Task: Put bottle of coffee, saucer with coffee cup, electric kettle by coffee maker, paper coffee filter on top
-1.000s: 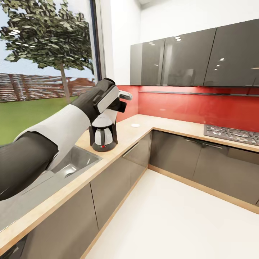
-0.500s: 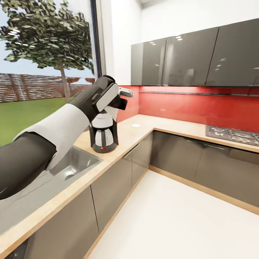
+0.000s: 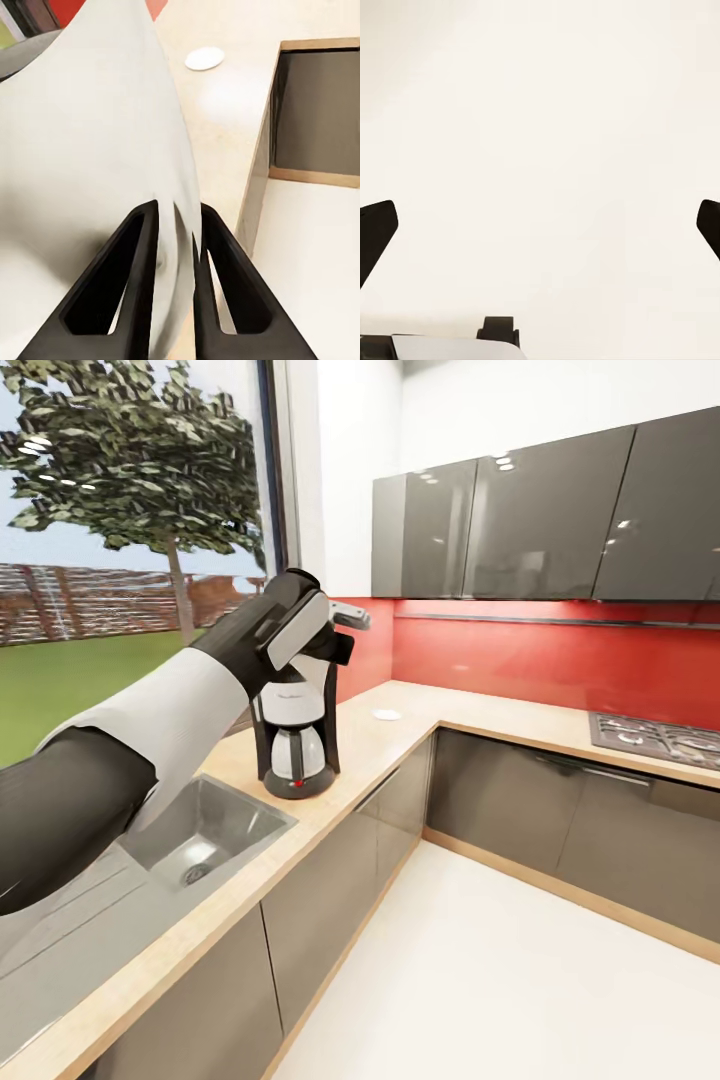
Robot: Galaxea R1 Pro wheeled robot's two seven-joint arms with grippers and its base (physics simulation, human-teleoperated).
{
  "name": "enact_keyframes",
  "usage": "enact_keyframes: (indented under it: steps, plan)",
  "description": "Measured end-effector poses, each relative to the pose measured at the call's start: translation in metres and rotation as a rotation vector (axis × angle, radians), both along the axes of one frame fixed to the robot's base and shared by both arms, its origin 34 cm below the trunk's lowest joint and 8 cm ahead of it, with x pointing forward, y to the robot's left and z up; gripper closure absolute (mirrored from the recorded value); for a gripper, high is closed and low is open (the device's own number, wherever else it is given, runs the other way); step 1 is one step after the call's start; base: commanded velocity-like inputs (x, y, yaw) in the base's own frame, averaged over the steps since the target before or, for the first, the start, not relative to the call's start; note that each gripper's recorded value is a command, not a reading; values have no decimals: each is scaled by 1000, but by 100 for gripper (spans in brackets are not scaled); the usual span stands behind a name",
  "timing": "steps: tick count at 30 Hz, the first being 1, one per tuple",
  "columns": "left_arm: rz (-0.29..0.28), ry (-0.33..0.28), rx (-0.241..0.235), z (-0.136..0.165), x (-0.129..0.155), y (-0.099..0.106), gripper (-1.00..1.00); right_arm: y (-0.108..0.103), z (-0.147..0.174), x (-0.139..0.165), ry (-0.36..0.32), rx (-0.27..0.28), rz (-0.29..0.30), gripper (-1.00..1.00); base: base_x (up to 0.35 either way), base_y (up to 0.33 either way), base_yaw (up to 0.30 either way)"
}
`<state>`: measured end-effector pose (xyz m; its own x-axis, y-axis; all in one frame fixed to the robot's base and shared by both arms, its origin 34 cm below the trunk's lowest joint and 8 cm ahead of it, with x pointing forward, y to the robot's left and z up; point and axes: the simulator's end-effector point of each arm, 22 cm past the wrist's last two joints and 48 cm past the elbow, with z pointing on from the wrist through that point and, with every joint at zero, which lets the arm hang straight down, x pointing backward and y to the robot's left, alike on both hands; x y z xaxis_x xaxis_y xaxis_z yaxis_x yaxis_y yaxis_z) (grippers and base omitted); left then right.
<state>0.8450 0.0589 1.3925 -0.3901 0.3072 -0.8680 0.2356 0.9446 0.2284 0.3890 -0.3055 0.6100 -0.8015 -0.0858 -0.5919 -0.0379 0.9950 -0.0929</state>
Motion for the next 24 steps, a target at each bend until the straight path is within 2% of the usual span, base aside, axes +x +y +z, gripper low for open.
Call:
enact_keyframes:
  steps: [9, 24]
  plan:
    - [-43, -51, -8, 21, -8, -16, 100, -1, 0, 0, 0, -1, 0, -100, 5, 3, 0]
    - [-41, -52, -12, 22, -8, -15, 100, -1, 0, 0, 0, -1, 0, -100, 115, -98, 0]
